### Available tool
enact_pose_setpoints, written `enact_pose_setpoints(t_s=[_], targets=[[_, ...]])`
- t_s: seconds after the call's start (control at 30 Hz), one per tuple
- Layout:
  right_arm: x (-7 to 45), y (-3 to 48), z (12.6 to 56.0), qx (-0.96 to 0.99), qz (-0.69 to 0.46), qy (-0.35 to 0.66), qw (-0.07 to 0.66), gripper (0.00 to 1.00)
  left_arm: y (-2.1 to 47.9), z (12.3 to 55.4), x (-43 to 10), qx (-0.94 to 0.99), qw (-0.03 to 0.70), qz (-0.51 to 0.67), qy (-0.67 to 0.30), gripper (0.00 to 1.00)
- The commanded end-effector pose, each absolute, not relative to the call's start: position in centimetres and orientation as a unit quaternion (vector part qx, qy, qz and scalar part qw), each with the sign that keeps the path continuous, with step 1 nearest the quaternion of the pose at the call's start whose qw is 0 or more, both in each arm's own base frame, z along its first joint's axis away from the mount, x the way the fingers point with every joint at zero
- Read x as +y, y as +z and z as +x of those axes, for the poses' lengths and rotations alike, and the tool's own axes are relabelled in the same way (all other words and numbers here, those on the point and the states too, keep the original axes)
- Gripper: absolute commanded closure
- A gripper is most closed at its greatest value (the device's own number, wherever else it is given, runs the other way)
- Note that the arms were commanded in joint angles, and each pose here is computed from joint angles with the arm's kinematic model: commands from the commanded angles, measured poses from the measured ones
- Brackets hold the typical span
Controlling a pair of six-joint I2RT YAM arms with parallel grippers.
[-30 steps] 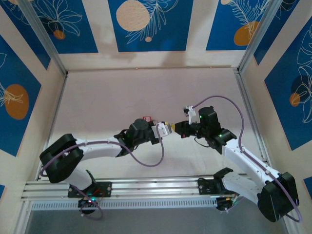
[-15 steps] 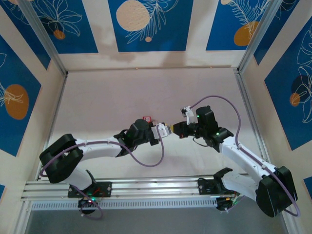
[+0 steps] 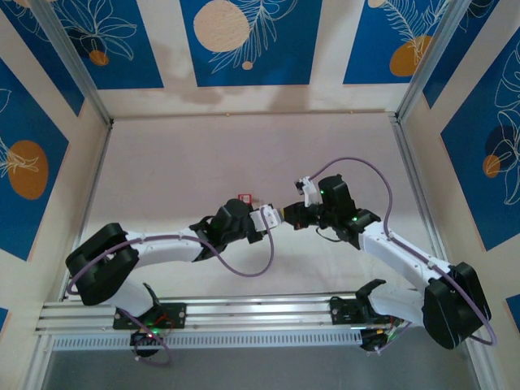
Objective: Unlock with the key
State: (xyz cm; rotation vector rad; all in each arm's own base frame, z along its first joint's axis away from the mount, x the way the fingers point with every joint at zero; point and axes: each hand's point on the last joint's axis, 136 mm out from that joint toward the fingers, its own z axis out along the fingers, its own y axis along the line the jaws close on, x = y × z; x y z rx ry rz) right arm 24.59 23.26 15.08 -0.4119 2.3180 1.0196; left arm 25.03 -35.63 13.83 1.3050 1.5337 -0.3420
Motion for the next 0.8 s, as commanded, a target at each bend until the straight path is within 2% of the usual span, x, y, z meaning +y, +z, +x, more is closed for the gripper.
enact_pose_setpoints(t_s=[0.0,0.3,0.77], targets=[[23.4,12.9,24.3,0.885,-0.168,0.346,0.262,1.0,23.7,23.3,-38.4,0.54,0.629,0.512,-0.226,0.87],[24.4,11.4,24.1,0.89,-0.185,0.342,0.24,1.0,24.6,23.1,-38.4,0.531,0.636,0.509,-0.235,0.87],[25.6,10.9,23.3,0.877,-0.191,0.39,0.206,1.0,26.2,22.6,-38.2,0.52,0.649,0.497,-0.248,0.88]])
